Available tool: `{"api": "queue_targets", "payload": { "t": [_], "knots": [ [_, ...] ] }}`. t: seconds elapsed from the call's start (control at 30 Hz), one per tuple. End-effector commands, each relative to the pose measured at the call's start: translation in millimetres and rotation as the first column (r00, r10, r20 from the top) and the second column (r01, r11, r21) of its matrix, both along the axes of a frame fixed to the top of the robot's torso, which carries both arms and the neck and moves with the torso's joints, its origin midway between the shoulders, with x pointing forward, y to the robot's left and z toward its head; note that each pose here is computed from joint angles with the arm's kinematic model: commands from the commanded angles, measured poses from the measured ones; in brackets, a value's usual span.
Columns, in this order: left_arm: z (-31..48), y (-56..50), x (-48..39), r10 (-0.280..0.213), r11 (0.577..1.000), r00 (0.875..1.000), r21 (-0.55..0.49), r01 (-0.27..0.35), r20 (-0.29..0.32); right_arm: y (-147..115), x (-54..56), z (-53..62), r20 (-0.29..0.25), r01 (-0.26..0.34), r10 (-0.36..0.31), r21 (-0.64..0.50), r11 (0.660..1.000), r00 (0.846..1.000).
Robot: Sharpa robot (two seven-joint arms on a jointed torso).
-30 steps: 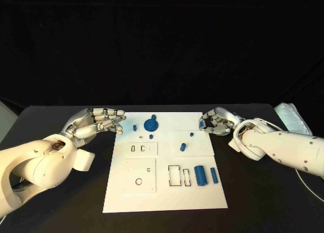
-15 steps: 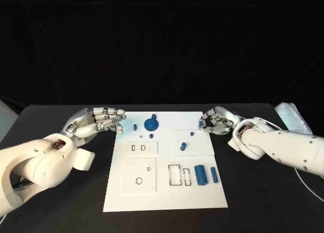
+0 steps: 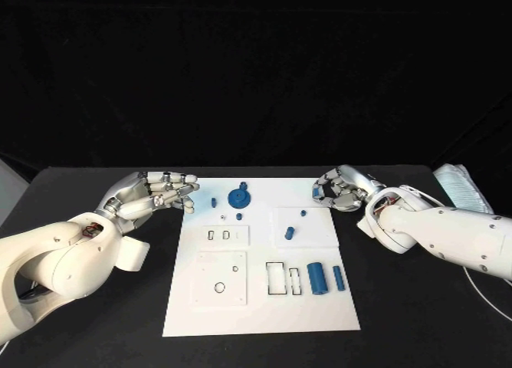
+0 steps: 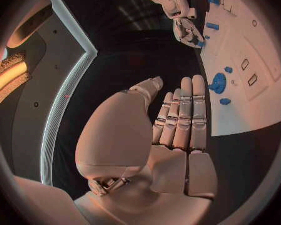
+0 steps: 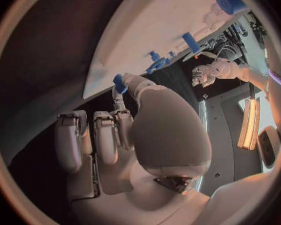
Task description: Assemble the parts on the task board
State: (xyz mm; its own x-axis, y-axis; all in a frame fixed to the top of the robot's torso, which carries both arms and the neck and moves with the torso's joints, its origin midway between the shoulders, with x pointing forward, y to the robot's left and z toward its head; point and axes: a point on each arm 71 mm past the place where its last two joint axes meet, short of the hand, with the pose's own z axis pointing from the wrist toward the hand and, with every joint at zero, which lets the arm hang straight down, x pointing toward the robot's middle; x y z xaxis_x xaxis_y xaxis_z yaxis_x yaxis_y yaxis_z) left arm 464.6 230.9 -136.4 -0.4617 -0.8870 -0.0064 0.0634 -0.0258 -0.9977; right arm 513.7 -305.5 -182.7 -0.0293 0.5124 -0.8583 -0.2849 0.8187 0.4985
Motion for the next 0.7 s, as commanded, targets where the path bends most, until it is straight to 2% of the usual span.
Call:
{"api": "queue_targets", "payload": {
  "t": [0.03, 0.23, 0.33, 0.5, 0.7],
  "knots": [
    [0.8, -2.2, -0.8, -0.016, 1.000, 1.000, -0.002, 0.016, 0.004, 3, 0.4, 12.9, 0.052, 0.031, -0.031, -0.001, 1.000, 0.998],
    [0.6, -2.8, -0.3, -0.013, 1.000, 1.000, 0.000, 0.013, 0.002, 22, -3.6, 32.2, 0.064, 0.009, -0.010, 0.020, 1.000, 0.998],
    [0.4, -3.5, -0.1, -0.014, 1.000, 1.000, 0.000, 0.014, 0.001, 38, -8.8, 36.6, 0.053, 0.017, -0.018, 0.025, 1.000, 0.998],
    [0.3, -3.8, 0.1, -0.013, 1.000, 1.000, 0.001, 0.013, 0.000, 69, -20.7, 35.8, -0.003, 0.040, -0.040, 0.044, 0.998, 0.999],
    [-0.3, -2.1, 0.7, -0.003, 1.000, 1.000, 0.006, 0.004, -0.003, 117, -39.6, 32.2, -0.038, -0.005, 0.008, 0.060, 0.998, 0.999]
  ]
}}
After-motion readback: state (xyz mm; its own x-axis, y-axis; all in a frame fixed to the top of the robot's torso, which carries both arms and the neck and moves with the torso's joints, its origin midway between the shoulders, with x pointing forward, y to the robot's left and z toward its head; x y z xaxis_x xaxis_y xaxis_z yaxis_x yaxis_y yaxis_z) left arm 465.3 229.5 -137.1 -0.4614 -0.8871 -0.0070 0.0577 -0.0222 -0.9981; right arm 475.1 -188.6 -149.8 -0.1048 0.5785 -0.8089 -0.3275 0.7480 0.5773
